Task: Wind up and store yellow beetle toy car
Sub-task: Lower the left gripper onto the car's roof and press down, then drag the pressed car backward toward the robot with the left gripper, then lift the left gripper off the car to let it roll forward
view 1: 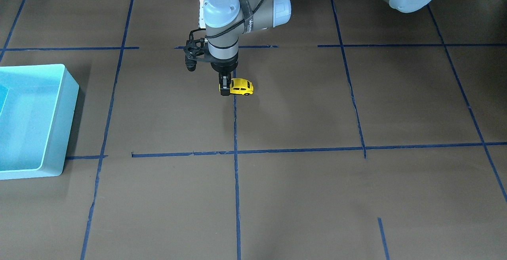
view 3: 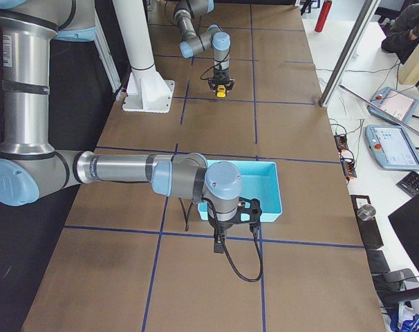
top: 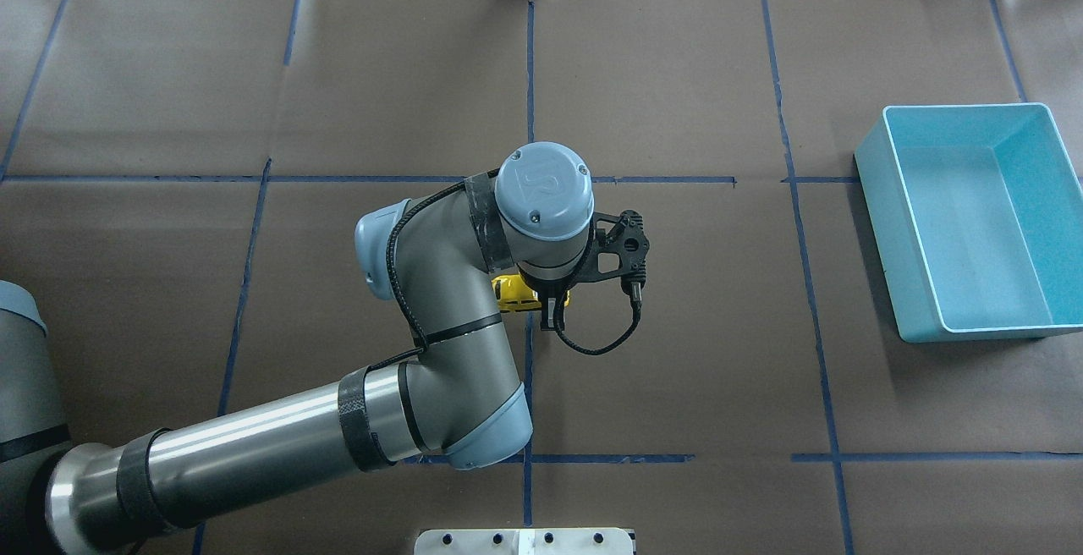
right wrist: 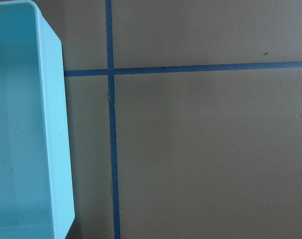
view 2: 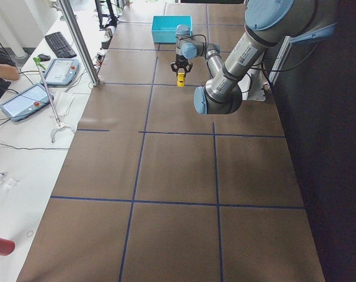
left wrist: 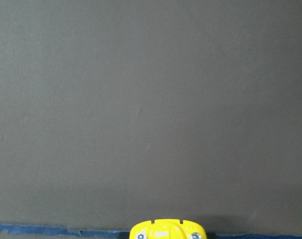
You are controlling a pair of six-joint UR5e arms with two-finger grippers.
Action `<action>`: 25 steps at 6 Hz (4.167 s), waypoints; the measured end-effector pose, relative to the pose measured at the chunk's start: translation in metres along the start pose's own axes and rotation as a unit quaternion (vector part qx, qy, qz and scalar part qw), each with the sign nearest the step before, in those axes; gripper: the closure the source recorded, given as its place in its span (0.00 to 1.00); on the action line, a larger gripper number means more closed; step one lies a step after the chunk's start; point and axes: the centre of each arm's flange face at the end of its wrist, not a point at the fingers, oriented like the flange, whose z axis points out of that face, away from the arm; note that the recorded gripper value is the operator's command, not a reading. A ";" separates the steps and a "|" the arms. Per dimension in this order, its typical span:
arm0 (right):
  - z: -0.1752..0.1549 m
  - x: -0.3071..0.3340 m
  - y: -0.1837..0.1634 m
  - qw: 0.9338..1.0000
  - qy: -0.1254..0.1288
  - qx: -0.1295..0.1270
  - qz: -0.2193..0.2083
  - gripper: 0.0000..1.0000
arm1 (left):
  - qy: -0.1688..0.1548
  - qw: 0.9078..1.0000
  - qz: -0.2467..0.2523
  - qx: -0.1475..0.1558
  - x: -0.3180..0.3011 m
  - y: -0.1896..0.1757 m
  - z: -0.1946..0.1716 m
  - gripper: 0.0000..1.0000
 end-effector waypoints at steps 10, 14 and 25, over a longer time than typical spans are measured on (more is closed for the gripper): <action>-0.003 0.002 0.002 1.000 -0.001 0.003 0.003 0.00 | 0.015 0.999 0.014 0.037 -0.002 0.013 0.039 0.81; -0.002 0.003 0.002 1.000 -0.001 0.003 0.002 0.00 | 0.027 0.998 0.016 0.048 0.000 0.038 0.052 0.81; -0.002 0.003 0.003 1.000 -0.002 0.002 0.000 0.00 | 0.011 0.991 0.029 0.126 0.008 0.201 0.046 0.00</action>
